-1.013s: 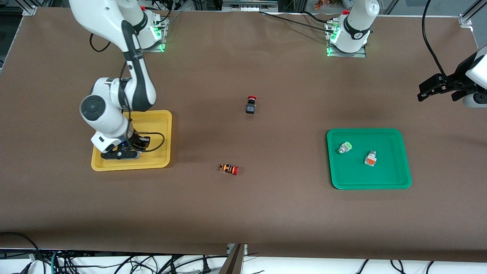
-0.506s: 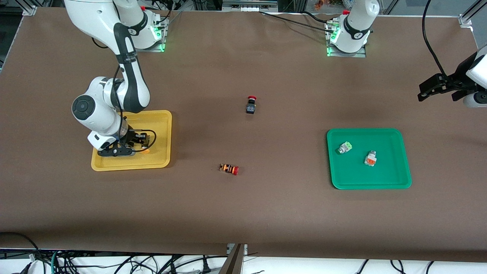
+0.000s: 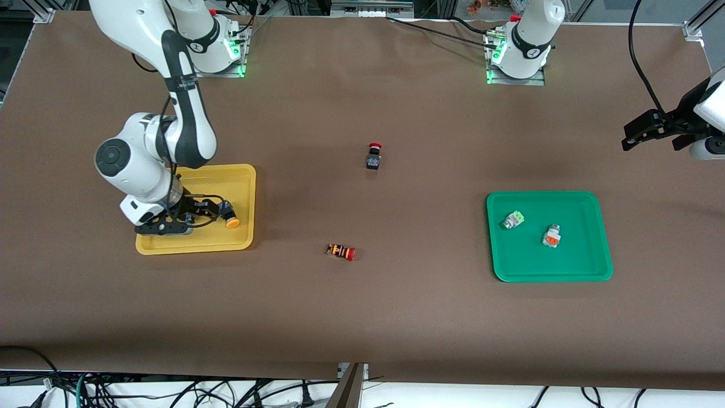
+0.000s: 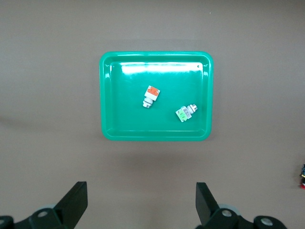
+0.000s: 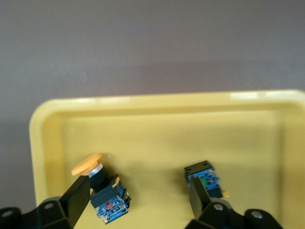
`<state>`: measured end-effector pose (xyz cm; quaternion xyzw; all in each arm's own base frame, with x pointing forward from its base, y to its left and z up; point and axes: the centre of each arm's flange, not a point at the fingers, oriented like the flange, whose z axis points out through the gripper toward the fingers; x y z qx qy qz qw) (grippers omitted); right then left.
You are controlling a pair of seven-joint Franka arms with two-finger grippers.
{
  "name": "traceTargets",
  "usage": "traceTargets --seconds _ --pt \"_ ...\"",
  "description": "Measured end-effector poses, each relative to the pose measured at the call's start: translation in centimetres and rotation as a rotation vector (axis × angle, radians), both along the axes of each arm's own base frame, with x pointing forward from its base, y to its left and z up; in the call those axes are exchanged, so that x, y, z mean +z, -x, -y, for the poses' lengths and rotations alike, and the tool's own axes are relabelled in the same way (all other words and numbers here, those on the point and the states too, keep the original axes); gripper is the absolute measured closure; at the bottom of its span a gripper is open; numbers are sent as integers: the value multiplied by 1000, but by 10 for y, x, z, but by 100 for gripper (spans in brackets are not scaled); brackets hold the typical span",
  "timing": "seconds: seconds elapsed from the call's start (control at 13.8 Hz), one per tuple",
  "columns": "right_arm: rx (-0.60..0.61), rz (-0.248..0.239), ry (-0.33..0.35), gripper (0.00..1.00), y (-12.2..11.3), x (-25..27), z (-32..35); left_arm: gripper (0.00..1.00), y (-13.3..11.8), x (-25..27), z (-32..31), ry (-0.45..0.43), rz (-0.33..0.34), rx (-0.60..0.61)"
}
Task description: Place green and yellow buttons in trays
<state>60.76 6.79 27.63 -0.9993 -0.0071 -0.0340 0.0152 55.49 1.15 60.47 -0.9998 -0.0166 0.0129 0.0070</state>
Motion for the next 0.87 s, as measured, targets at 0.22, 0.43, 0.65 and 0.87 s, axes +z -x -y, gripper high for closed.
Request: traceTargets --seconds 0.22,0.43,0.65,0.87 --pt "-15 -41 -42 7 -25 64 18 0 0 0 0 0 0 0" --pt "-2 -77 -72 7 -39 129 25 0 0 0 0 0 0 0" --pt "24 -58 -37 6 -47 179 29 0 0 1 0 0 1 0" --pt "43 -44 -7 6 -52 193 19 0 0 2 0 0 1 -1"
